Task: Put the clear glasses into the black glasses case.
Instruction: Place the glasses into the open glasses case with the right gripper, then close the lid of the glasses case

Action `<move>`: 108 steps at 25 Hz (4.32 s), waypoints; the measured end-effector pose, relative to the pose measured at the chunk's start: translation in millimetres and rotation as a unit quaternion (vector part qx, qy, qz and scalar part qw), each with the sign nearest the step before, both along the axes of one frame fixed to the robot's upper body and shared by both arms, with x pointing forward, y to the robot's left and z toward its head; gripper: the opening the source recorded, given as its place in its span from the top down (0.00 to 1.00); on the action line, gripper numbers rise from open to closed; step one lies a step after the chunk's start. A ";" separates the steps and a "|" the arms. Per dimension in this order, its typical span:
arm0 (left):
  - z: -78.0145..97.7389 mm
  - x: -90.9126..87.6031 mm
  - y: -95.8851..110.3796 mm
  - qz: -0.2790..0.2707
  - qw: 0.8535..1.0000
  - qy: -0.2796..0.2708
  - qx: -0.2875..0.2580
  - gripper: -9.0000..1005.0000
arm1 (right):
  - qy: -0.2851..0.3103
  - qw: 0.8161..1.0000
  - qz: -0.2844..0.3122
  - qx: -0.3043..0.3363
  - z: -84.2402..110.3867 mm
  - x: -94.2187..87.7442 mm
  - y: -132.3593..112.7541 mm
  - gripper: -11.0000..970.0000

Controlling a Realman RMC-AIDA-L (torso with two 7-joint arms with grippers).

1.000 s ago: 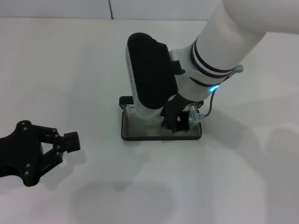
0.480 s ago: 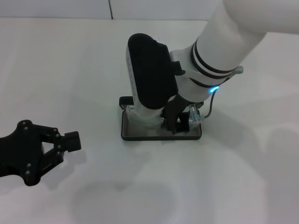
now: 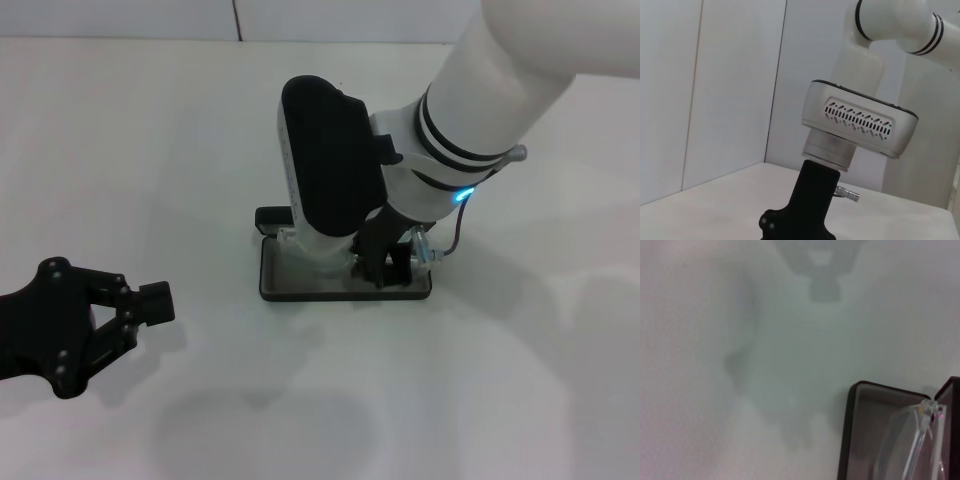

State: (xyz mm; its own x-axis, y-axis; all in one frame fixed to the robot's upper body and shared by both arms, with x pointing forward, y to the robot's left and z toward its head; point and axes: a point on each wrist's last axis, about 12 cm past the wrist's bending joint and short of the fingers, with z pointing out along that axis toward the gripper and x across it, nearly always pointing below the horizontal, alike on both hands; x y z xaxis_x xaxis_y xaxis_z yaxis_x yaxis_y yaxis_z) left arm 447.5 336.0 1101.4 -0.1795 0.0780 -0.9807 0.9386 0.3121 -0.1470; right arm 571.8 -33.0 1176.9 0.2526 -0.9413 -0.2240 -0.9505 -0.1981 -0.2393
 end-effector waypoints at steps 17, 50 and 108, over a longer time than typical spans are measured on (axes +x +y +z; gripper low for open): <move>0.3 1.1 -0.9 0.000 1.000 -0.001 0.000 0.94 | -0.001 1.000 -0.003 -0.003 1.6 0.6 -2.1 0.80; 6.0 0.2 15.6 0.068 0.997 -0.031 -0.021 0.94 | 0.008 0.993 -0.051 0.102 25.9 -4.0 -37.3 0.80; -59.3 103.6 -138.1 0.112 0.992 0.058 -0.003 0.94 | 0.145 0.749 -0.255 0.594 -69.3 -48.2 -258.8 0.80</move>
